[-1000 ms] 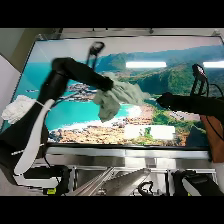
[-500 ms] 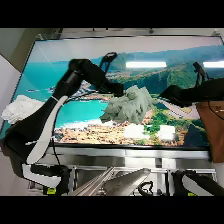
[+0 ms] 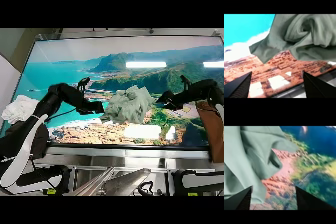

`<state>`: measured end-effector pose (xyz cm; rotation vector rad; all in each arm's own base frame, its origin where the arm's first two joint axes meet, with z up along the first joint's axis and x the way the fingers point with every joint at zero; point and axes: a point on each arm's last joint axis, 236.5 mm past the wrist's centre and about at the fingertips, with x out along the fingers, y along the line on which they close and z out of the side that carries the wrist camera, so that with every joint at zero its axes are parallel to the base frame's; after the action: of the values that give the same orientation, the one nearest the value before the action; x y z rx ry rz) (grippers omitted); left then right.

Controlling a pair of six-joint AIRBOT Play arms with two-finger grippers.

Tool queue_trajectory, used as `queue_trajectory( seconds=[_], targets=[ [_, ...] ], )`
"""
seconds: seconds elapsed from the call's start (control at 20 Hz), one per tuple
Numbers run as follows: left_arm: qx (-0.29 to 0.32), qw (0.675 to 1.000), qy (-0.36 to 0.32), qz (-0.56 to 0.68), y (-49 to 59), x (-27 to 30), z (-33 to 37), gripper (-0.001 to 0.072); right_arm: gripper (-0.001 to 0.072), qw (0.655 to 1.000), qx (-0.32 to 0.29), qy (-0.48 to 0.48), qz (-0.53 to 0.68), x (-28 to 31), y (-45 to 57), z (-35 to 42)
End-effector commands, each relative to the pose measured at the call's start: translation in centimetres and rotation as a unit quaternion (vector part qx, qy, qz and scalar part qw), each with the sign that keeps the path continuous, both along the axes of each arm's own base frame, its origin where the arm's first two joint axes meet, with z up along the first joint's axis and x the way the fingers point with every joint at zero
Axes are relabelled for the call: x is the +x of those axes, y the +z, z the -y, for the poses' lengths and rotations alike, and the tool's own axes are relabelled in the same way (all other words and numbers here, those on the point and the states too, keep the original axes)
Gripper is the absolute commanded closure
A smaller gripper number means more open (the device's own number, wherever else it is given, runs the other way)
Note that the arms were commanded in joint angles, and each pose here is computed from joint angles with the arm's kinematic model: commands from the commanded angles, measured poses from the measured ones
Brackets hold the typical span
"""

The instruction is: Fold the shirts.

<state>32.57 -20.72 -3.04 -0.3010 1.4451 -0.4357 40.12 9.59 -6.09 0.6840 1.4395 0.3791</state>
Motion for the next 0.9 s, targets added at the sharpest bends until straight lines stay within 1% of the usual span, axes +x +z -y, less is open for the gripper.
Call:
queue_trajectory(
  seconds=[0.0,0.05,0.2,0.3,0.35,0.4,0.45,0.5,0.55,0.6,0.65,0.85],
  targets=[
    [-0.064,0.995,0.073,0.031,-2.5,3.0,1.9,0.0002,0.024,0.999,0.014,0.029,0.009,2.2,-1.2,-2.6],
    [-0.063,0.995,0.075,0.031,-3.0,4.1,2.1,0.0002,0.0285,0.999,0.013,0.036,0.016,3.0,-1.2,-3.3],
    [-0.063,0.995,0.067,0.021,-4.1,6.4,3.1,0.0002,0.0285,0.999,0.014,0.042,0.022,5.0,-2.0,-4.2],
    [-0.064,0.997,0.044,-0.002,-4.6,6.3,4.0,0.0002,0.0293,0.999,0.017,0.038,0.015,5.6,-2.5,-4.5],
    [-0.064,0.998,0.025,-0.016,-4.8,5.6,4.7,0.0003,0.0375,0.999,0.017,0.038,0.014,5.7,-2.8,-4.5],
    [-0.063,0.998,0.007,-0.028,-4.8,4.7,5.3,0.0108,0.0422,0.999,0.017,0.037,0.012,5.7,-3.0,-4.5],
    [-0.063,0.998,-0.005,-0.03,-4.9,4.2,5.8,0.0243,0.0422,0.999,0.017,0.037,0.011,5.7,-3.0,-4.4],
    [-0.061,0.998,-0.015,-0.028,-4.9,3.9,6.1,0.0342,0.0509,0.999,0.017,0.036,0.013,5.8,-3.0,-4.4],
    [-0.059,0.998,-0.016,-0.025,-4.9,3.9,6.2,0.0473,0.0693,0.999,0.016,0.036,0.017,6.0,-2.9,-4.3],
    [-0.06,0.998,-0.012,-0.021,-4.9,4.2,6.1,0.061,0.0698,0.999,0.015,0.034,0.021,6.3,-2.8,-4.3],
    [-0.06,0.998,-0.006,-0.014,-4.9,4.8,5.7,0.0685,0.0699,0.999,0.014,0.034,0.028,6.6,-2.4,-4.3],
    [-0.069,0.997,0.021,0.01,-2.3,6.5,3.2,0.0687,0.0699,0.996,0.011,0.035,0.084,8.9,2.0,-4.0]
  ],
)
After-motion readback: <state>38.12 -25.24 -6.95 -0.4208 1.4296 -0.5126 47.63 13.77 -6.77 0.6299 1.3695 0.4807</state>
